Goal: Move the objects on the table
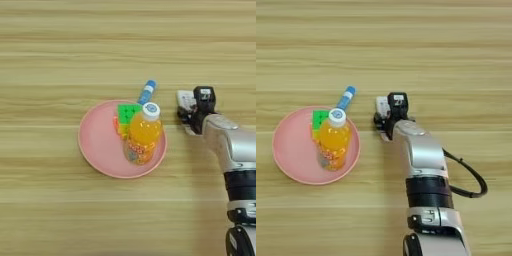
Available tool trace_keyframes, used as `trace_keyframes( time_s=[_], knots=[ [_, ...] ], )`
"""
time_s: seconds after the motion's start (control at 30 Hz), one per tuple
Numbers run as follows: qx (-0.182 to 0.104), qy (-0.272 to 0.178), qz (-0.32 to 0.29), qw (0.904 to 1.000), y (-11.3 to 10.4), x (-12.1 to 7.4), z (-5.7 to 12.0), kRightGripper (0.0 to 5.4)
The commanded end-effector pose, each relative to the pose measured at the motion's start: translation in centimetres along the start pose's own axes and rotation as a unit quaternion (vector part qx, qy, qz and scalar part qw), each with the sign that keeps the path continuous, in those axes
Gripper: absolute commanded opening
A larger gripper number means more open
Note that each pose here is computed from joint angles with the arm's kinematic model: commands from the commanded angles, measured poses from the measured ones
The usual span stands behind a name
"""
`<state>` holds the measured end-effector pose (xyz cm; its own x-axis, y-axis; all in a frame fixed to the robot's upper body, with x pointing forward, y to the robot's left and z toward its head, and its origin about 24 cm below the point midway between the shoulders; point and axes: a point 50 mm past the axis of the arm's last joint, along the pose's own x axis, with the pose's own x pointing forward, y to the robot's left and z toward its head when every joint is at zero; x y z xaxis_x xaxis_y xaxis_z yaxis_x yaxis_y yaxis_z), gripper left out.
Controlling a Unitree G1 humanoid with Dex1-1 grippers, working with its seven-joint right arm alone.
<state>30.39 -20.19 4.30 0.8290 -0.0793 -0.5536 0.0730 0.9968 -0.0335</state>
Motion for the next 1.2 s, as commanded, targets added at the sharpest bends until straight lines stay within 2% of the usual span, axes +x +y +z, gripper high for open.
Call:
trace_keyframes(
  time_s=[0.03,0.17,0.37,0.57,0.6,0.9,1.03,1.1,1.2],
  knots=[
    [0.004,-0.057,-0.044,0.9974,-2.7,-0.2,3.4,2.9],
    [0.007,-0.066,-0.086,0.9941,-5.3,0.1,3.9,2.9],
    [-0.005,-0.088,-0.135,0.9869,-7.6,0.3,4.4,2.9],
    [-0.005,-0.078,-0.123,0.9893,-7.3,0.8,3.5,2.9],
    [-0.004,-0.078,-0.12,0.9897,-7.2,0.8,3.5,3.19],
    [-0.005,-0.1,-0.1,0.9899,-6.5,0.5,4.4,4.14],
    [-0.013,-0.139,-0.089,0.9861,-5.9,0.0,5.6,4.55],
    [-0.017,-0.189,-0.079,0.9786,-5.3,-0.7,7.0,4.77],
    [-0.013,-0.24,-0.07,0.9683,-4.8,-1.5,8.3,4.95]
  ],
)
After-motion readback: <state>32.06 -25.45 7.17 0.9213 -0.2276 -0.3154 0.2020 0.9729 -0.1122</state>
